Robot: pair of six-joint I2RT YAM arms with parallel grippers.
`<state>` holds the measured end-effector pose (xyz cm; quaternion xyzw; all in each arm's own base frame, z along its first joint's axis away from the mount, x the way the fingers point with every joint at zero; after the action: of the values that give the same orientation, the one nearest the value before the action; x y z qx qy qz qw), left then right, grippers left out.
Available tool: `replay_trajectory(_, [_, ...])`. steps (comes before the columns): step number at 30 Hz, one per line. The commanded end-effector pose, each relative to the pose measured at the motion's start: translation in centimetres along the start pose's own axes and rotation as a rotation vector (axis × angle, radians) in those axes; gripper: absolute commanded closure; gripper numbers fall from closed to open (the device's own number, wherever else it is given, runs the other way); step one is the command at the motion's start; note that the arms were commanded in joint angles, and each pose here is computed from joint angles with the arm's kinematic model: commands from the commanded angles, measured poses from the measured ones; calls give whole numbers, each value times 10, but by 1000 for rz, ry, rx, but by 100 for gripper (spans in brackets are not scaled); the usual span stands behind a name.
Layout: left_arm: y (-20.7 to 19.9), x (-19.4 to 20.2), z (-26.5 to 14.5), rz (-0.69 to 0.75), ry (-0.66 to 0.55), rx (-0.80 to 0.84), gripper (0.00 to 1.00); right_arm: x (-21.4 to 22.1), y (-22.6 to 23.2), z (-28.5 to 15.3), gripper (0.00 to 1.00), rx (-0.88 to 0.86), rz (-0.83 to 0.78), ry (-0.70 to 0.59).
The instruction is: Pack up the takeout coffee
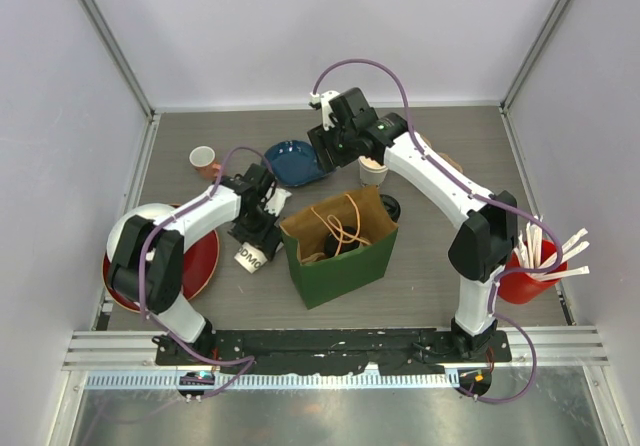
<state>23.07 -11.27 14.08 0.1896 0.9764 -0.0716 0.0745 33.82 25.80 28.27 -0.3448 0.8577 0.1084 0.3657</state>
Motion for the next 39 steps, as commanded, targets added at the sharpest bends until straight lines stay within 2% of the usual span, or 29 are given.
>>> replay_trajectory(1, [-3, 4, -19, 51, -7, 31, 14, -15, -3, -26, 36, 19, -13, -100])
replay_trajectory(7, [5, 19, -24, 120, 41, -25, 0, -16, -3, -29, 36, 21, -14, -116])
replay_trajectory(11, [6, 20, -30, 155, 3, -33, 0, -17, -2, -29, 36, 13, -14, -122])
replay_trajectory(16, [8, 26, -12, 160, 75, -20, 0, -16, -2, -29, 36, 8, -13, -126])
replay_trajectory(18, [9, 26, -6, 152, 98, -31, 3, -15, -2, -31, 36, 10, -15, -127])
replay_trajectory(25, [3, 13, -20, 112, 14, -13, 18, -13, -3, -36, 37, 23, -17, -128])
replay_trajectory(30, [4, 16, -18, 110, 33, -11, 37, -13, -3, -37, 36, 28, -17, -132])
replay_trajectory(35, [2, 11, -23, 99, 1, -2, 47, -14, -3, -36, 36, 25, -17, -134])
replay_trajectory(39, [0, 6, -33, 105, -40, 5, 50, -13, -3, -37, 36, 28, -17, -134])
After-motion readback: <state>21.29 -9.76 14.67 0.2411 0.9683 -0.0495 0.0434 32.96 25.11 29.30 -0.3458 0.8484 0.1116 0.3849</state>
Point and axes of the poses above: each gripper's point midway between its finger pads, its own z axis out along the fingers, its own y axis along the line the jaws close on, x = y × z, the point moved 10 cm from there along -z, back along the fingers, and after that the axes turned 9 degrees about -z, right-handed, at the moved point
